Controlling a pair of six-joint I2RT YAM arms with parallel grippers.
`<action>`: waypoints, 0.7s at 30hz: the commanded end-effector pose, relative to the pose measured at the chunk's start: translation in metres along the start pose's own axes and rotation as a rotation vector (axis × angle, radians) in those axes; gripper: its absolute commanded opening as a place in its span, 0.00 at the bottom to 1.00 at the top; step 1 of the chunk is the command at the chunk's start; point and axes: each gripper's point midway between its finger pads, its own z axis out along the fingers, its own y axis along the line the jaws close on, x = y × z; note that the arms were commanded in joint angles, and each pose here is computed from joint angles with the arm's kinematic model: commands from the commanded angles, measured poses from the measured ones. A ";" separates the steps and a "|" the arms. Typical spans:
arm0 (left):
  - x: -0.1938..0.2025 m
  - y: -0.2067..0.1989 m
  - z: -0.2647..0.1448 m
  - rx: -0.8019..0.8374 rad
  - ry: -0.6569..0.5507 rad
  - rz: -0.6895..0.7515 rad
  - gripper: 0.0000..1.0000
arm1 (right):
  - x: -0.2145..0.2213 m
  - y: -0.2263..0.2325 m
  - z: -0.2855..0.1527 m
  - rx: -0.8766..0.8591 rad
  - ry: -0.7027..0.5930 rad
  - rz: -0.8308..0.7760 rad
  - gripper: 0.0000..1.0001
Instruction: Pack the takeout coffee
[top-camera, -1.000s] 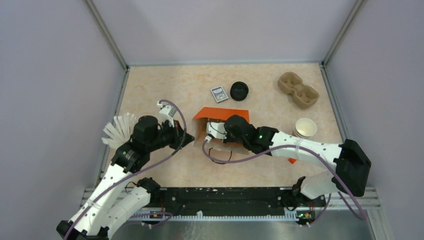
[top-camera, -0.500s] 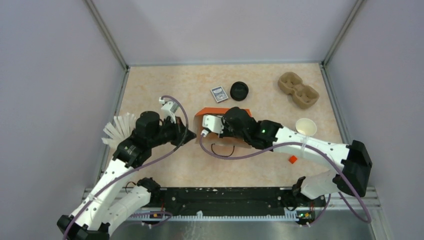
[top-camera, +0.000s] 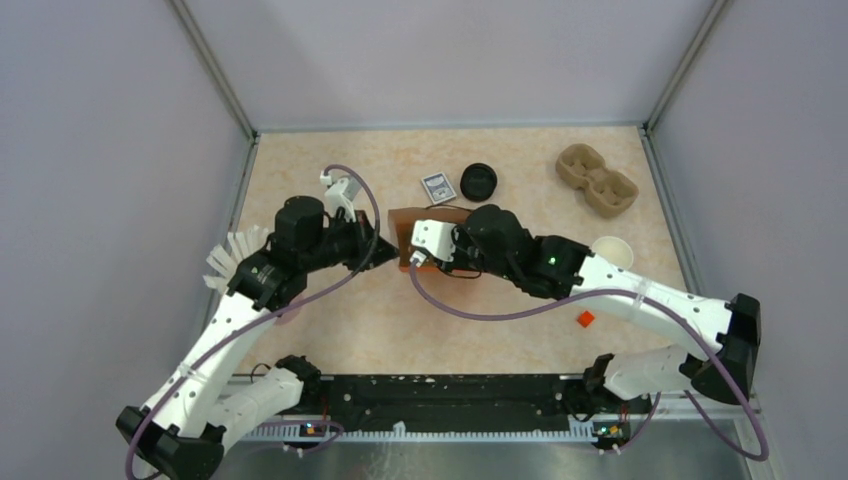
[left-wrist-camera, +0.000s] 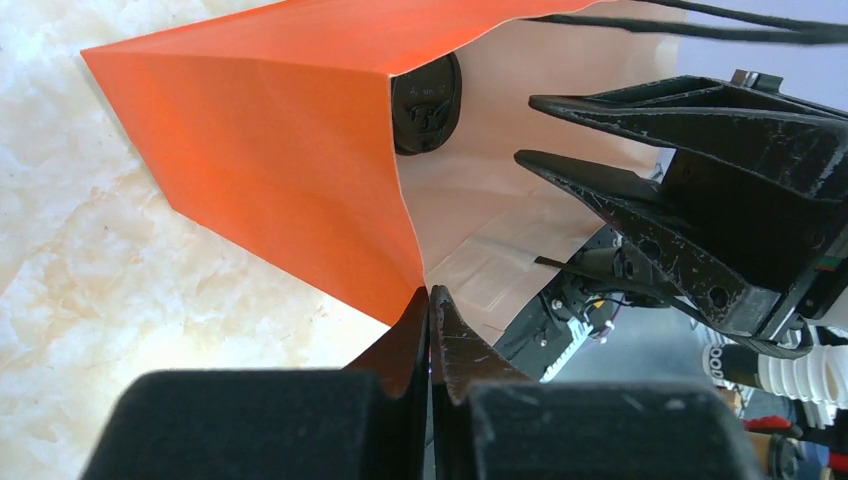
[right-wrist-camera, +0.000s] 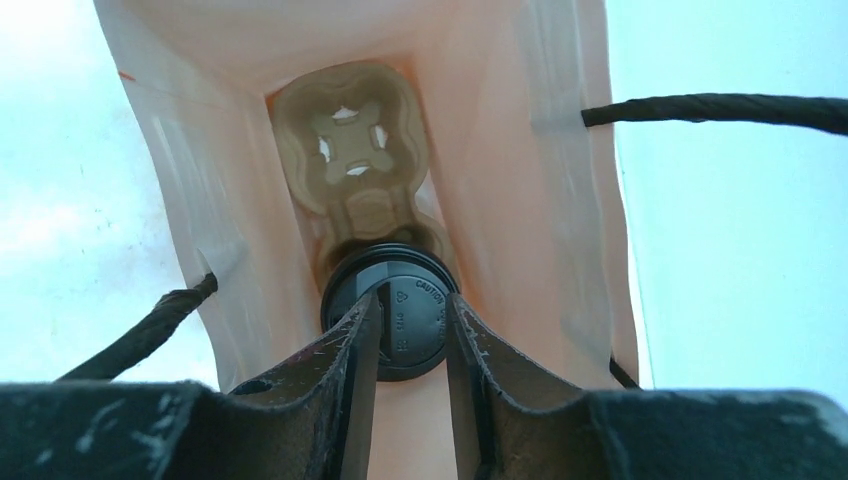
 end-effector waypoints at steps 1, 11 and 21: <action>-0.018 -0.016 -0.006 0.025 -0.033 -0.031 0.00 | -0.038 -0.043 -0.026 0.167 -0.132 0.117 0.30; -0.020 -0.006 -0.004 -0.057 -0.022 -0.101 0.00 | -0.059 -0.061 -0.028 0.168 -0.186 0.254 0.35; -0.029 -0.002 0.000 -0.120 -0.007 -0.152 0.03 | -0.071 -0.079 -0.036 0.185 -0.205 0.367 0.35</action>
